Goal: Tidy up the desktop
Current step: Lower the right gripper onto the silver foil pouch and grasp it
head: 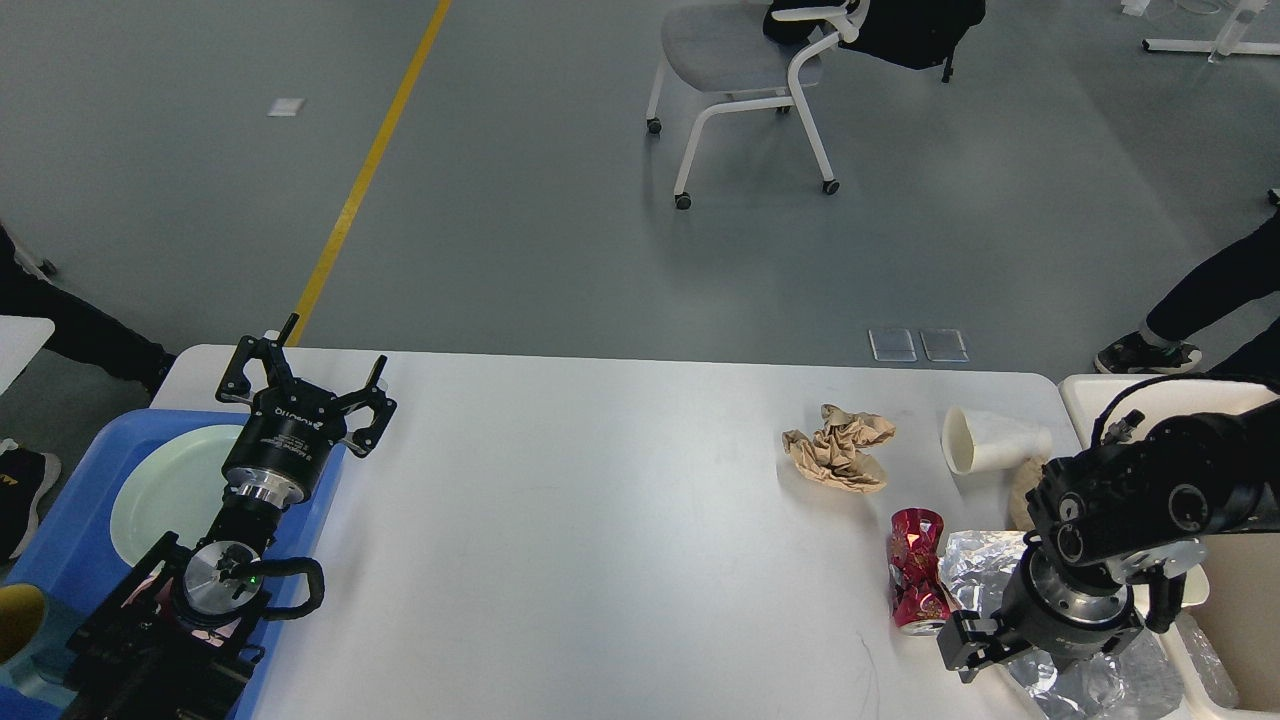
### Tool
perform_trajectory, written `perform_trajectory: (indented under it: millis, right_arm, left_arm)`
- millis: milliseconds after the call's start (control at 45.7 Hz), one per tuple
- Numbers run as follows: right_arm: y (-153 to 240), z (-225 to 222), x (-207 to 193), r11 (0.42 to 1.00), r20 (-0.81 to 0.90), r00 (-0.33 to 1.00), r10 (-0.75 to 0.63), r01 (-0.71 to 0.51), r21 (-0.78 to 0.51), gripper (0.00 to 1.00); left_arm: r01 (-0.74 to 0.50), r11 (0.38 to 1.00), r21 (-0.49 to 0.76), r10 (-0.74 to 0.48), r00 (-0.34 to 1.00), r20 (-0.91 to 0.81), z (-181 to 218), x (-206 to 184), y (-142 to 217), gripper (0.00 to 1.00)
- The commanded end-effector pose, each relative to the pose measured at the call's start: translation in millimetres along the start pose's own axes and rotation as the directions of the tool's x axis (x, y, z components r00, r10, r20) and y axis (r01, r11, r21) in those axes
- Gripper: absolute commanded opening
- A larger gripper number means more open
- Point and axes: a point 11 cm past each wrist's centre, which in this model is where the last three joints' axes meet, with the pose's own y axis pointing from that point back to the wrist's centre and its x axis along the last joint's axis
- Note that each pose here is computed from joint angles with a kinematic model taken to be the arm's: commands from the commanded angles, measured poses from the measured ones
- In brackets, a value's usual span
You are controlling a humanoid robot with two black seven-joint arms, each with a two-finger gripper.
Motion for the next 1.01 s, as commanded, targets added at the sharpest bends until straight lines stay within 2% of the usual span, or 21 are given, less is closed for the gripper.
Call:
perform_trajectory:
  millis: [0,175,328,613,701,810,985]
  right_arm:
    - [-19,2,-5,0.997,-0.05,0.996,0.069,-0.07,-0.014,0.9]
    - [-35,-5,-7,0.997,-0.091,0.993,0.072,-0.075,-0.024,0.89]
    - [-48,1,-3,0.995,-0.088,0.993,0.081,-0.086,-0.049,0.78]
    - [-61,12,-1,0.993,-0.07,0.994,0.086,-0.091,-0.076,0.74]
    - [-61,13,-1,0.993,-0.067,0.994,0.087,-0.092,-0.08,0.61]
    - [-61,13,-1,0.993,-0.06,0.994,0.086,-0.091,-0.08,0.51]
    - [-64,13,-3,0.993,-0.054,0.995,0.083,-0.087,-0.081,0.43]
  left_arm:
    - [0.0,1.0,0.0,0.0,1.0,0.0,0,0,0,0.96]
    - [0.0,1.0,0.0,0.0,1.0,0.0,0,0,0,0.96]
    - [0.0,1.0,0.0,0.0,1.0,0.0,0,0,0,0.96]
    - [0.0,1.0,0.0,0.0,1.0,0.0,0,0,0,0.96]
    - [0.0,1.0,0.001,0.0,1.0,0.0,0,0,0,0.96]
    - [0.0,1.0,0.0,0.0,1.0,0.0,0,0,0,0.96]
    - [0.0,1.0,0.0,0.0,1.0,0.0,0,0,0,0.96]
